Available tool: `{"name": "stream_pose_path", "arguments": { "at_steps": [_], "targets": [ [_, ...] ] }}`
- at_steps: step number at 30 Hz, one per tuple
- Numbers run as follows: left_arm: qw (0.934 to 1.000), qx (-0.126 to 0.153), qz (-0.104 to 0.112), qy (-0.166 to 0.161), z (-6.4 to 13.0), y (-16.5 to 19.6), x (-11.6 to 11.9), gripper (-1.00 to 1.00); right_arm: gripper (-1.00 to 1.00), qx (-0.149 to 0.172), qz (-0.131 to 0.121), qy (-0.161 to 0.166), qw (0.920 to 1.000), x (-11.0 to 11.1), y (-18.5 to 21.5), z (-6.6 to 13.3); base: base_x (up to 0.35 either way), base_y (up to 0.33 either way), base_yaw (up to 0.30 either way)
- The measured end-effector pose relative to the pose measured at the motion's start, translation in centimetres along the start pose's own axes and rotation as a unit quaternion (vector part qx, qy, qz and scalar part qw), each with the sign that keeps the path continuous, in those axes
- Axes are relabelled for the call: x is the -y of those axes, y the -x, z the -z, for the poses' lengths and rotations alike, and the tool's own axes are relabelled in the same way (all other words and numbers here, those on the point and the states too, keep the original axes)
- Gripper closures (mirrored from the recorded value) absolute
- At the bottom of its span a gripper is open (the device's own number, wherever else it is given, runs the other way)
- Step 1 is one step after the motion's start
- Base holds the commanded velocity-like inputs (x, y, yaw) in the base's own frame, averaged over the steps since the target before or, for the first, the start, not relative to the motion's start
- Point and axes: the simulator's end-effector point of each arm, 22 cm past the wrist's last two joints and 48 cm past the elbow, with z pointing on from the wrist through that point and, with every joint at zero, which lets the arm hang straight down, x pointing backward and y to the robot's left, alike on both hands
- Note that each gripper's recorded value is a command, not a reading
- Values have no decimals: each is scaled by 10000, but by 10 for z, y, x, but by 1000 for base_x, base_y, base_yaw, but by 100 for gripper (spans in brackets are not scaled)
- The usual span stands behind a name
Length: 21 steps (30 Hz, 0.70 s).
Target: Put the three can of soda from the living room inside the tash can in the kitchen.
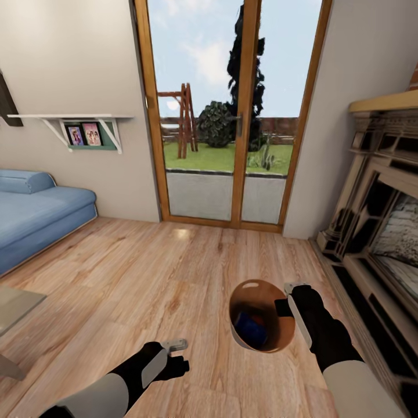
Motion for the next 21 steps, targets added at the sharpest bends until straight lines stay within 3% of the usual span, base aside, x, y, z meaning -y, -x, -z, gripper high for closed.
{"name": "stream_pose_path", "arguments": {
  "at_steps": [17, 21],
  "targets": [
    [9999, -51, 40, 88, -35, -20, -20, -100, 100, -16, -30, 27, 10000, -5, -25, -28, 0, 0, 36],
    [9997, -108, 92, 214, -44, -28, -43, -100, 100, -15, -13, -24, 10000, -3, -31, -35, 0, 0, 0]
  ]
}}
